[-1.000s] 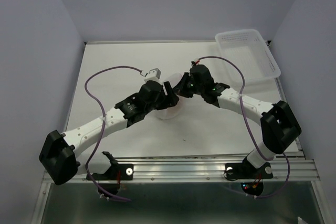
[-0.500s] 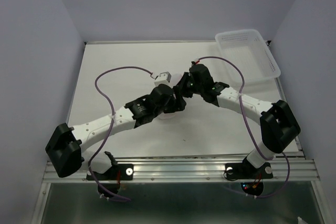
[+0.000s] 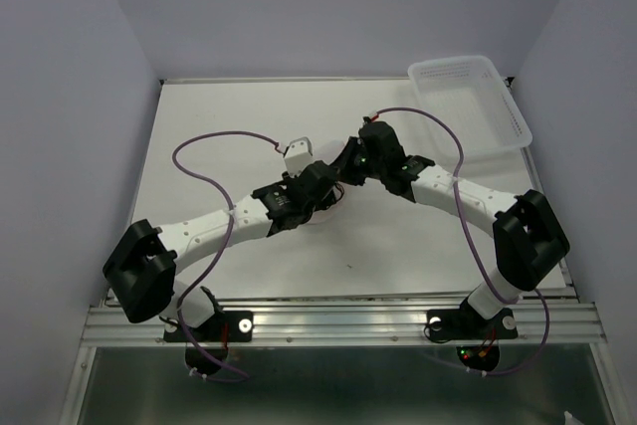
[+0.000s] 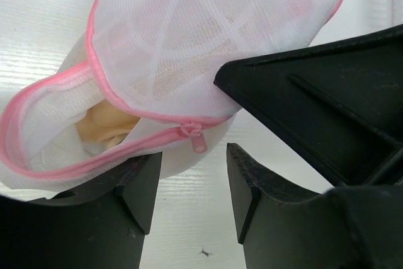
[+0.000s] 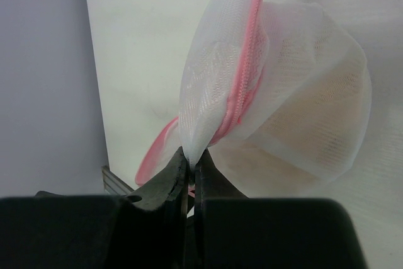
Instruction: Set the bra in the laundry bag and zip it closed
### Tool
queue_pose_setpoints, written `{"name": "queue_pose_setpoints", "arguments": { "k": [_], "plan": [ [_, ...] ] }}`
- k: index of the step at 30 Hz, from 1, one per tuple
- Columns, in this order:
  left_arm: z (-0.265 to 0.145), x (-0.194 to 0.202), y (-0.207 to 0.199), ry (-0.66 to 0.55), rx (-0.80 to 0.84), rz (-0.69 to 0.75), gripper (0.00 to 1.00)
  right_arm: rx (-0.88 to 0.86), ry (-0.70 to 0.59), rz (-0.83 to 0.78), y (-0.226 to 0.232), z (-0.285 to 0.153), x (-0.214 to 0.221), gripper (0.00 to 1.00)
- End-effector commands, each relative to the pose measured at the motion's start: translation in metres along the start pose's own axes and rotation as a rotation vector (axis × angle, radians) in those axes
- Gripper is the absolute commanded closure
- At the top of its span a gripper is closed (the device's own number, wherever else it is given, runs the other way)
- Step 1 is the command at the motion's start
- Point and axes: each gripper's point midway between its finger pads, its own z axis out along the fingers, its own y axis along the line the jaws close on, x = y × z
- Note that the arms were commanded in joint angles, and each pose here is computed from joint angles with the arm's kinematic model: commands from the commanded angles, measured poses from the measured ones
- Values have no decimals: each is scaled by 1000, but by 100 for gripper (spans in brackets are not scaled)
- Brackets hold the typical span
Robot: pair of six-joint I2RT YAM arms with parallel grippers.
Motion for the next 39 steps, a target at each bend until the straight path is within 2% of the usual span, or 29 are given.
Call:
{"name": "queue_pose_setpoints", "arguments": {
  "k": [1,9,13,16,20,26,36,39],
  "plan": [
    [-7,-29,-11,-99,8,-59,44,-58,-10,-5,23,-6,-5,99],
    [-7,-41,-7,-146,-48,-74,57,-64,8,-11,23,-4,-1,99],
    [-7,-44,-9,-151,-47,-68,59,-65,22,-20,21,-3,1,99],
    [-7,-45,-13,-148,-40,-61,60,-69,28,-25,22,-2,3,99],
    [-4,-40,-12,-123,-61,-42,70,-69,26,-25,22,-3,2,99],
    [-11,-31,-2,-82,-98,-41,78,-60,19,-35,18,-3,2,99],
    [-29,-26,8,-47,-78,-72,78,-48,15,-52,16,-2,1,99],
    [-35,-27,8,-35,-65,-76,90,-37,12,-60,14,-2,0,99]
  ]
}}
